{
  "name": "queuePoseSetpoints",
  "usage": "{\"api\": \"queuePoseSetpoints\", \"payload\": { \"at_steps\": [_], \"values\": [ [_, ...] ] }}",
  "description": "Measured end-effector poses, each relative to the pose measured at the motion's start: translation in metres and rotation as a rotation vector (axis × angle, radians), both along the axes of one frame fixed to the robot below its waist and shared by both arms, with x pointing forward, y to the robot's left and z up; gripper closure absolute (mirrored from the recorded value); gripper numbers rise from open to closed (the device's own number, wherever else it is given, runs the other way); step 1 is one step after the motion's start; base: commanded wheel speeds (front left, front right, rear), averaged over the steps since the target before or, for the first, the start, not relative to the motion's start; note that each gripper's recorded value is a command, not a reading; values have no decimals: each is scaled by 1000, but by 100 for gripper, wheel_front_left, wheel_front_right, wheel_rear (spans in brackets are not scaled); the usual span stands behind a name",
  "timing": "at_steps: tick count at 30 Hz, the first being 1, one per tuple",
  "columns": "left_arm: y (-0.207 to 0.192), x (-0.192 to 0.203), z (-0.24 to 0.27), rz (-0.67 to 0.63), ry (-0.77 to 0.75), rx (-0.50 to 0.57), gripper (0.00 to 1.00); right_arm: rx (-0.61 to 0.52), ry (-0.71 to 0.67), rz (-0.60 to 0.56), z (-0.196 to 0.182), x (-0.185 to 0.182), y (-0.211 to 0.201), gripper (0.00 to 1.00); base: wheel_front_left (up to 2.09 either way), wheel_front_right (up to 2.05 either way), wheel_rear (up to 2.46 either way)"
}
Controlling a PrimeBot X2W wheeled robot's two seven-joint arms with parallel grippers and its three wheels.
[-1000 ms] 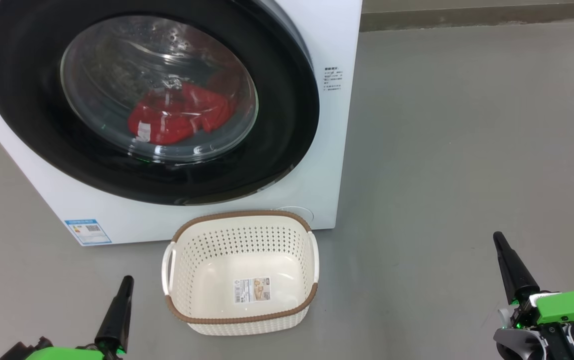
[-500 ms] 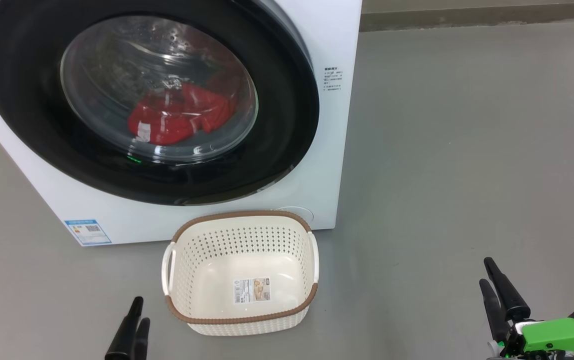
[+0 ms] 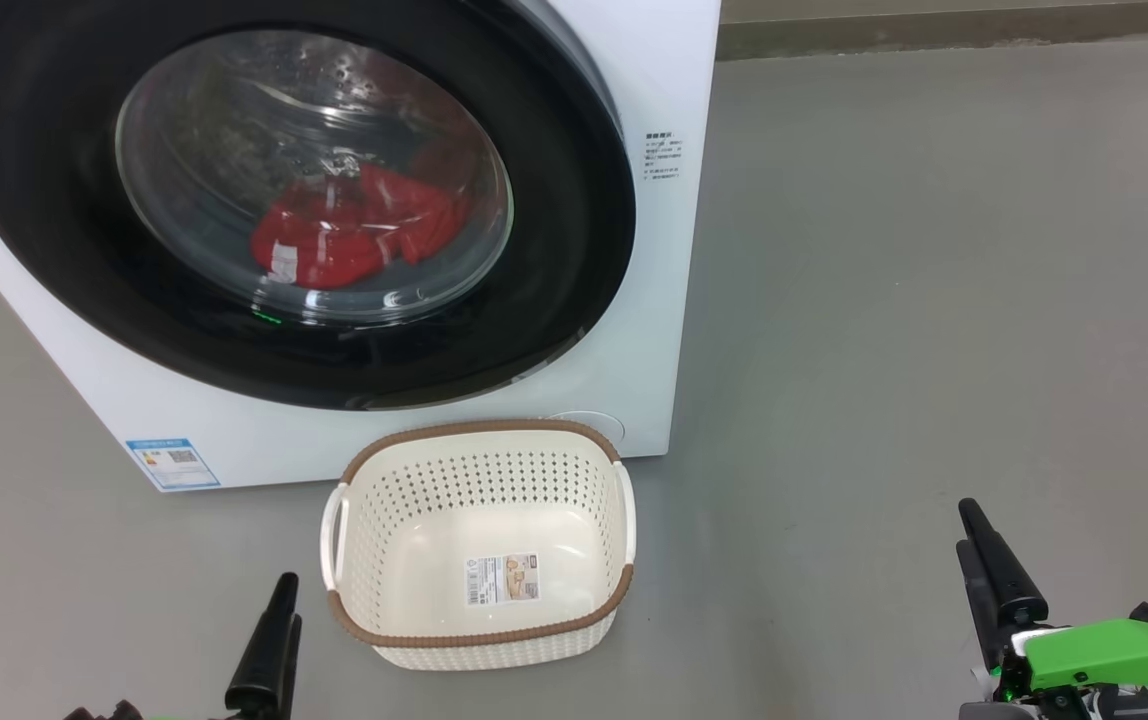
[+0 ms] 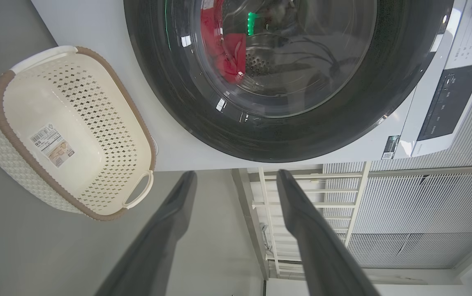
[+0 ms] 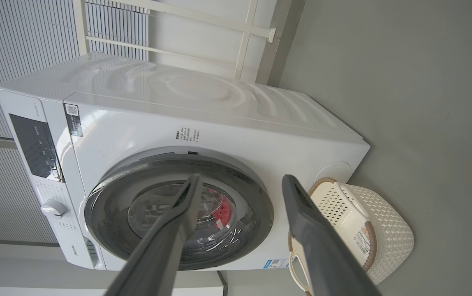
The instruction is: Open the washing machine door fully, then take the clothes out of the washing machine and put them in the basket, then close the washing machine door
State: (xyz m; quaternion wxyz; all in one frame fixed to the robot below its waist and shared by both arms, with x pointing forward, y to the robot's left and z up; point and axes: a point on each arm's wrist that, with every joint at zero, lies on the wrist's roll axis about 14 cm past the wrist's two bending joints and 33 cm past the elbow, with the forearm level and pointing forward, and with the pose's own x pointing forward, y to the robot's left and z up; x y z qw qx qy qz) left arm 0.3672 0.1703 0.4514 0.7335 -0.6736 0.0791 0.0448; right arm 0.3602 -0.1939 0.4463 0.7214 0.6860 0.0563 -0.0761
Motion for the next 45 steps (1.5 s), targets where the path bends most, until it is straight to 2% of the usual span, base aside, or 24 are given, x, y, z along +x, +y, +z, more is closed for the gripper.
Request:
{"api": "queuePoseSetpoints", "payload": {
  "at_steps": [32, 45],
  "values": [
    [-9, 25, 24, -81, -99, 502, 0, -451, -32, 76, 15, 19, 6, 0, 0, 0, 0],
    [-13, 33, 38, -92, -156, 662, 0, -609, -44, 108, 17, 22, 11, 0, 0, 0, 0]
  ]
}}
